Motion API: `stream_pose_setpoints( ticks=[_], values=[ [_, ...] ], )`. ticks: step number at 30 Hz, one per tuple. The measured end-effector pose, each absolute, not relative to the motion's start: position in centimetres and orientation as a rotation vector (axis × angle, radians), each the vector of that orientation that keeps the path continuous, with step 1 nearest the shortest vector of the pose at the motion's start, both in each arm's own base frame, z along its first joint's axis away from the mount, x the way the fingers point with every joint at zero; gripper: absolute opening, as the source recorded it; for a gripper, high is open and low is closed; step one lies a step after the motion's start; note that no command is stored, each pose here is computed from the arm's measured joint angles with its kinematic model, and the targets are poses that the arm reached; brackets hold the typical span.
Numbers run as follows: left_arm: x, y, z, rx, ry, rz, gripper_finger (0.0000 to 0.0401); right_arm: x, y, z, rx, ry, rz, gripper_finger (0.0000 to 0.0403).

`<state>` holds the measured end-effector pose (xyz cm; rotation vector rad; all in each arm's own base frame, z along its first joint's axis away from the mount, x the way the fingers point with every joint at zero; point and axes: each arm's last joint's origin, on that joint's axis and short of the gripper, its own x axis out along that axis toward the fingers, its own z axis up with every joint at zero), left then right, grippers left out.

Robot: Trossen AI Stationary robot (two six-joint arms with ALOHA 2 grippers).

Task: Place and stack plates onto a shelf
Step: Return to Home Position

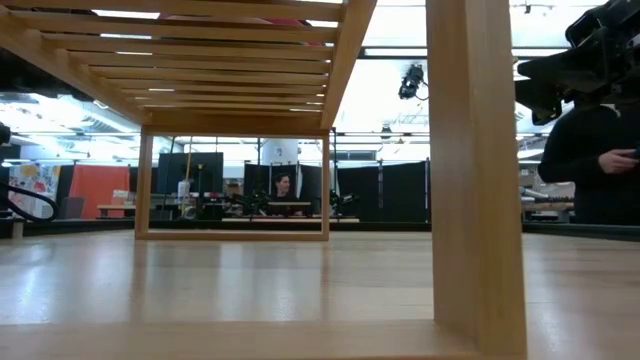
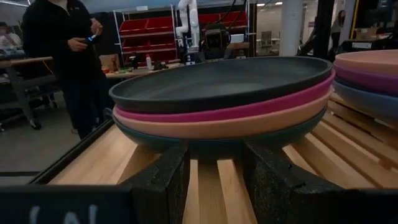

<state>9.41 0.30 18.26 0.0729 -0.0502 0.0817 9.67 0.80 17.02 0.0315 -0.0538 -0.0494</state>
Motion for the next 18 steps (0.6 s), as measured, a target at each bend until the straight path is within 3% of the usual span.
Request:
stream_pose_setpoints(
  ticks=[18],
  values=[
    [9.41, 0.34, 17.79, 0.098, 0.001, 0.094, 0.0146, 9.66, 0.8, 17.03, 0.032, -0.054, -0.049, 0.0233]
  ],
)
